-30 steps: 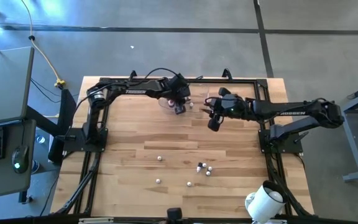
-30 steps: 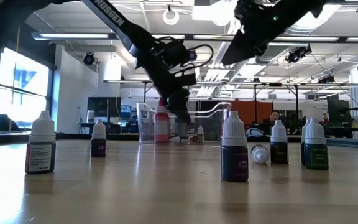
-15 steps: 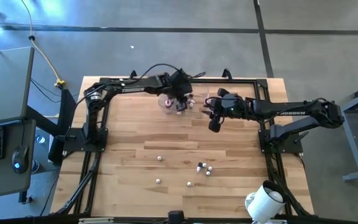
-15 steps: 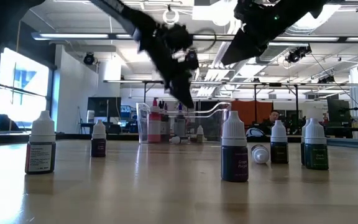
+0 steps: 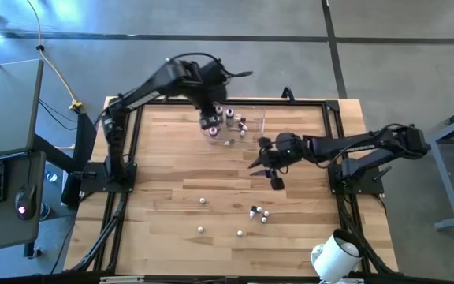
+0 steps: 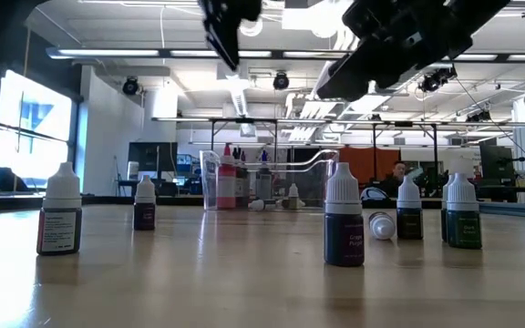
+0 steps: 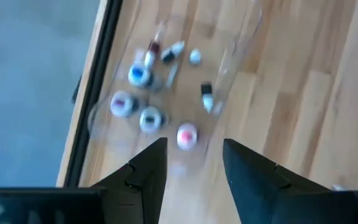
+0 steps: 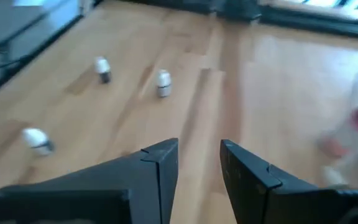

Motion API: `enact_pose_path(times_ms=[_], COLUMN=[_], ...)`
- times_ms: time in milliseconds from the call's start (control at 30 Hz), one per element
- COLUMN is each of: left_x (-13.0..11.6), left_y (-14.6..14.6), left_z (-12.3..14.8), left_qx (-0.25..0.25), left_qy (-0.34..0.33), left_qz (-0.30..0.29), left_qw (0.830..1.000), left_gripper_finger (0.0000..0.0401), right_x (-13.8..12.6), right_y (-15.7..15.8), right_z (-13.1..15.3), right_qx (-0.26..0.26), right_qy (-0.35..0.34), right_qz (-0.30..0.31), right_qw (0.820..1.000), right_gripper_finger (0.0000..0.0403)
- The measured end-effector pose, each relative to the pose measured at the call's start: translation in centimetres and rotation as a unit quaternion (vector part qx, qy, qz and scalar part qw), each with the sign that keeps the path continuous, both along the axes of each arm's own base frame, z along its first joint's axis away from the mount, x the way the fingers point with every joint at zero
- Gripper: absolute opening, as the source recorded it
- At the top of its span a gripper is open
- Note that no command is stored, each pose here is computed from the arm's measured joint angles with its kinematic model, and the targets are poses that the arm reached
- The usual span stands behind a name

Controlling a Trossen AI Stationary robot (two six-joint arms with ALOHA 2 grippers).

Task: Pick & Place food coloring
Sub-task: Put the purple food coloring into the transparent bin

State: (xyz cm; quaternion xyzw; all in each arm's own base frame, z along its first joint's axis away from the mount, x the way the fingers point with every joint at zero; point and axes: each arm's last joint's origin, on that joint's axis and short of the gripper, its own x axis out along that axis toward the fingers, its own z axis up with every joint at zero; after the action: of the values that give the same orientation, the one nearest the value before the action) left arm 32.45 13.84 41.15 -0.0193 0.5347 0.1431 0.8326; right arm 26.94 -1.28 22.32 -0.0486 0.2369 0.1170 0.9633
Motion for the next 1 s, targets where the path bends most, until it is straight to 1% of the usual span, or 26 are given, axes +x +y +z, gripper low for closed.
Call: enact_pose_path(times_ms=[100, 167, 233, 300, 400, 533, 633, 733, 800, 867, 933, 1000], left_x=[-2.8, -4.3, -5.1, -5.7, -6.4, -7.1, -7.4, -7.5, -7.6, -7.8, -7.8, -7.9], left_y=[-1.1, -1.9, -2.8, -3.6, -5.2, -7.5, -9.4, -11.1, -11.8, -12.3, -12.6, -12.8], left_z=[2.0, 2.8, 2.8, 2.1, -0.5, -6.7, -11.4, -15.2, -17.0, -18.3, -19.5, -20.1], left_qx=[0.000, 0.003, 0.008, 0.013, 0.020, -0.005, -0.023, -0.048, -0.057, -0.065, -0.076, -0.086], left_qy=[-0.010, -0.028, -0.057, -0.079, -0.113, -0.168, -0.238, -0.304, -0.337, -0.362, -0.367, -0.358], left_qz=[0.021, 0.027, 0.024, 0.018, -0.005, -0.040, -0.094, -0.136, -0.141, -0.133, -0.123, -0.117], left_qw=[1.000, 0.999, 0.998, 0.997, 0.993, 0.985, 0.966, 0.942, 0.929, 0.920, 0.919, 0.922], left_gripper_finger=[0.0152, 0.0152, 0.0152, 0.0152, 0.0152, 0.0152, 0.0152, 0.0152, 0.0152, 0.0152, 0.0152, 0.0152], right_x=[0.6, 0.8, 0.9, 0.9, 0.9, 0.7, 0.5, -0.1, -0.6, -1.2, -1.6, -1.9], right_y=[1.2, 2.2, 3.1, 3.9, 4.9, 5.9, 6.4, 6.8, 6.9, 6.9, 6.8, 6.8], right_z=[-0.5, -1.0, -1.6, -2.2, -2.7, -2.8, -3.1, -3.9, -4.9, -5.9, -6.5, -7.0], right_qx=[0.022, 0.026, 0.025, 0.025, 0.024, 0.024, 0.037, 0.029, 0.018, 0.012, 0.017, 0.039], right_qy=[0.014, 0.024, 0.041, 0.060, 0.075, 0.079, 0.093, 0.104, 0.114, 0.112, 0.094, 0.076], right_qz=[0.048, 0.072, 0.085, 0.098, 0.115, 0.128, 0.120, 0.106, 0.091, 0.086, 0.087, 0.082], right_qw=[0.999, 0.997, 0.995, 0.993, 0.990, 0.988, 0.988, 0.989, 0.989, 0.990, 0.992, 0.993], right_gripper_finger=[0.0112, 0.0112, 0.0112, 0.0112, 0.0112, 0.0112, 0.0112, 0.0112, 0.0112, 0.0112, 0.0112, 0.0112])
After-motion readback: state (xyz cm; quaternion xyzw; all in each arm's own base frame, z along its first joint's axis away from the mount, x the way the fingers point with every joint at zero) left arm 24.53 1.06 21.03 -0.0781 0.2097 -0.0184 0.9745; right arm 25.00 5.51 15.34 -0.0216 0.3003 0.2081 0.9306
